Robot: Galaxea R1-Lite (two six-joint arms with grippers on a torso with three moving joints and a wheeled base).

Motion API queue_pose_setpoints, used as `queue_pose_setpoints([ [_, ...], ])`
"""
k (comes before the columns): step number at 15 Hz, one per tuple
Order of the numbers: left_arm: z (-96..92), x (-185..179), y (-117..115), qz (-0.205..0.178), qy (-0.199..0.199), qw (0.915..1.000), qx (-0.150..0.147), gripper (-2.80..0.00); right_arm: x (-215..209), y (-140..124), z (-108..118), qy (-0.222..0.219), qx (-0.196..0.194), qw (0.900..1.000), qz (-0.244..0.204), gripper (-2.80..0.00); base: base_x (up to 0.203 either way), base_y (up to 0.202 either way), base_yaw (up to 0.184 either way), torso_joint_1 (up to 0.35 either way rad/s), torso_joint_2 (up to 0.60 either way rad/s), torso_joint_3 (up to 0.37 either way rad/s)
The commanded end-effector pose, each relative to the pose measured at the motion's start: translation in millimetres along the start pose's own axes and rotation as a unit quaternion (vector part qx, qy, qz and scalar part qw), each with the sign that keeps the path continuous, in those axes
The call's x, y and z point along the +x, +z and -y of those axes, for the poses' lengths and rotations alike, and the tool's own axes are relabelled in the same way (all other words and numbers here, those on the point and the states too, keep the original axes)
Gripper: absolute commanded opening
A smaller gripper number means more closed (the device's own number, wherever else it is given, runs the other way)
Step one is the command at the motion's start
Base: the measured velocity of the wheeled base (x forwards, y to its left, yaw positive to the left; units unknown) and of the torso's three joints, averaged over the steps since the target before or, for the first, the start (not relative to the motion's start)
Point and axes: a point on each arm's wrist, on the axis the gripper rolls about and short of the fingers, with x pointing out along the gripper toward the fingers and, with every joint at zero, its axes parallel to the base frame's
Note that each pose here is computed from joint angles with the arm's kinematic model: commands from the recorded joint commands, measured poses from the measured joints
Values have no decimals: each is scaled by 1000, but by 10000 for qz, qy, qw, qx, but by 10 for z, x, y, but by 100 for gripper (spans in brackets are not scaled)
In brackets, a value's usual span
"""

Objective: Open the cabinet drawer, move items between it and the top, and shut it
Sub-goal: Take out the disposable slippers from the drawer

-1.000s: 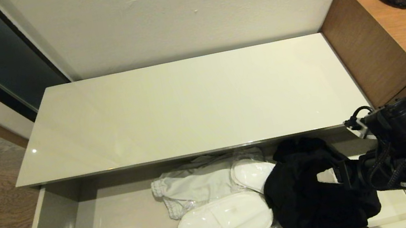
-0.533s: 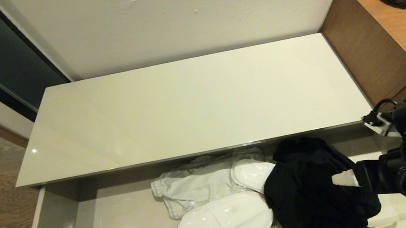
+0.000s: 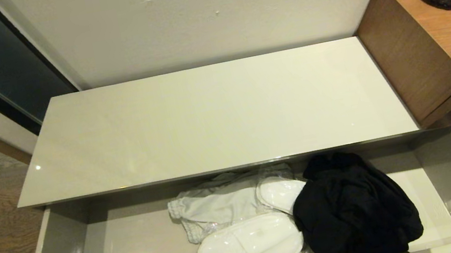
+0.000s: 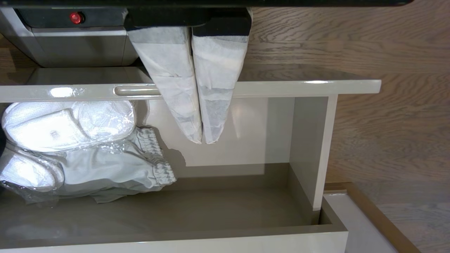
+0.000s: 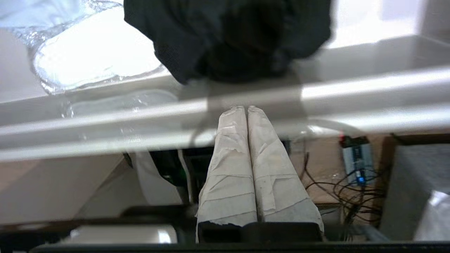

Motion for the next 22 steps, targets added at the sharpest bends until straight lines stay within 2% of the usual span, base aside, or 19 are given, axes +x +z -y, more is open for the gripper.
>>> queue_pose_setpoints([
  [1,0,1,0,-8,5,10000,2,-280,-517,-221,235,96,152,9988,455,-280,0,0,0,0,0,0],
  [4,0,1,-1,-14,3,10000,2,-280,-827,-482,451,-218,320,9984,407,-280,0,0,0,0,0,0],
  [6,0,1,0,-8,5,10000,2,-280,-903,-626,529,-218,329,9987,327,-280,0,0,0,0,0,0],
  [8,0,1,0,-9,5,10000,2,-280,-1003,-750,595,-14,285,9980,564,-280,0,0,0,0,0,0],
  [9,0,1,0,-8,5,10000,2,-280,-1100,-743,602,96,150,9964,829,-280,0,0,0,0,0,0],
  [11,0,1,0,-8,5,10000,2,-280,-1329,-610,559,216,149,9924,1198,-280,0,0,0,0,0,0],
  [13,0,1,-1,-11,1,10000,2,-280,-1512,-650,574,142,238,9947,990,-280,0,0,0,0,0,0],
  [16,0,1,0,-8,5,10000,2,-280,-1696,-1005,605,55,586,9934,981,-280,0,0,0,0,0,0],
  [17,0,1,0,-8,-2,10000,2,-280,-1727,-1148,581,-16,503,9932,1047,-280,0,0,0,0,0,0],
  [18,0,1,0,-8,-2,10000,2,-280,-1744,-1252,560,6,214,9940,1072,-280,0,0,0,0,0,0],
  [20,0,1,-2,-16,-2,10000,-5,-280,-1700,-1366,581,155,39,9938,1096,-280,0,0,0,0,0,0],
  [22,0,1,-2,-16,5,10000,-21,-280,-1580,-1674,656,370,-562,9828,1722,-280,0,0,0,0,0,0],
])
